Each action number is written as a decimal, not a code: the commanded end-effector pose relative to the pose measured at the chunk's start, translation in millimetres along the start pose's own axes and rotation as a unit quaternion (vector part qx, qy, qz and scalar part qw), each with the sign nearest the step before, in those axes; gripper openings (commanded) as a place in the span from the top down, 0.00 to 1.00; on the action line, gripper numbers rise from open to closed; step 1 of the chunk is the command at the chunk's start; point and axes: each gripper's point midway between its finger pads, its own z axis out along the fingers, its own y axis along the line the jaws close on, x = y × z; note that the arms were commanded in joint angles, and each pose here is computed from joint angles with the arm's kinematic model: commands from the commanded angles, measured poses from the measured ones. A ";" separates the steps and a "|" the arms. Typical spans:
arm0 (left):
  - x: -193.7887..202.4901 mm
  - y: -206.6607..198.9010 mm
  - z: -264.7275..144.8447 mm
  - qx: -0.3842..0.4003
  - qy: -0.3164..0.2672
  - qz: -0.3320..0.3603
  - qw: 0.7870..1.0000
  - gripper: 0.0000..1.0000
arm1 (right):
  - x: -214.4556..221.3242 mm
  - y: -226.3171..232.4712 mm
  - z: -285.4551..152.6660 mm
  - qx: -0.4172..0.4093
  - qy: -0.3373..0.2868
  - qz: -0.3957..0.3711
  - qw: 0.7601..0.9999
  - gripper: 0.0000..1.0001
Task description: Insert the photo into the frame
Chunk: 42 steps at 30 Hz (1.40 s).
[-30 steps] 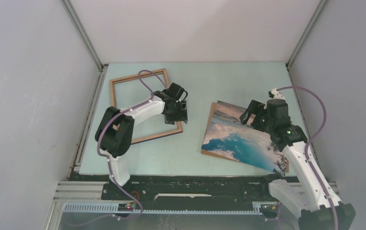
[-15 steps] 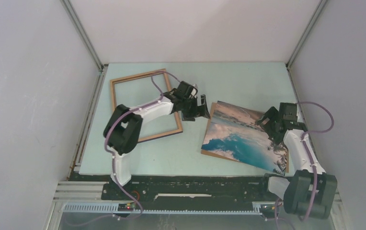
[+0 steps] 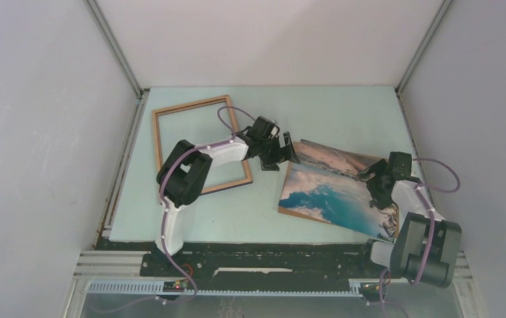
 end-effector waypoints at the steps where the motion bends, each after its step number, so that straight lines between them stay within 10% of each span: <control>1: 0.5 -25.6 -2.4 0.078 0.001 -0.033 0.996 0.00 | 1.6 -0.7 14.4 -0.007 0.003 0.015 1.000 0.01; 18: -14.6 -87.5 -70.9 0.229 -0.058 -0.056 0.970 0.28 | 11.8 8.0 16.5 -0.040 0.030 -0.003 0.999 0.03; 32: -24.9 -45.9 -50.3 0.127 -0.070 -0.016 0.989 0.96 | 9.7 35.6 -14.8 -0.112 -0.003 -0.094 0.989 0.07; 42: -30.5 -35.7 -141.8 0.044 -0.100 0.219 0.970 1.00 | 50.6 144.2 -128.6 -0.278 -0.097 -0.356 0.887 0.00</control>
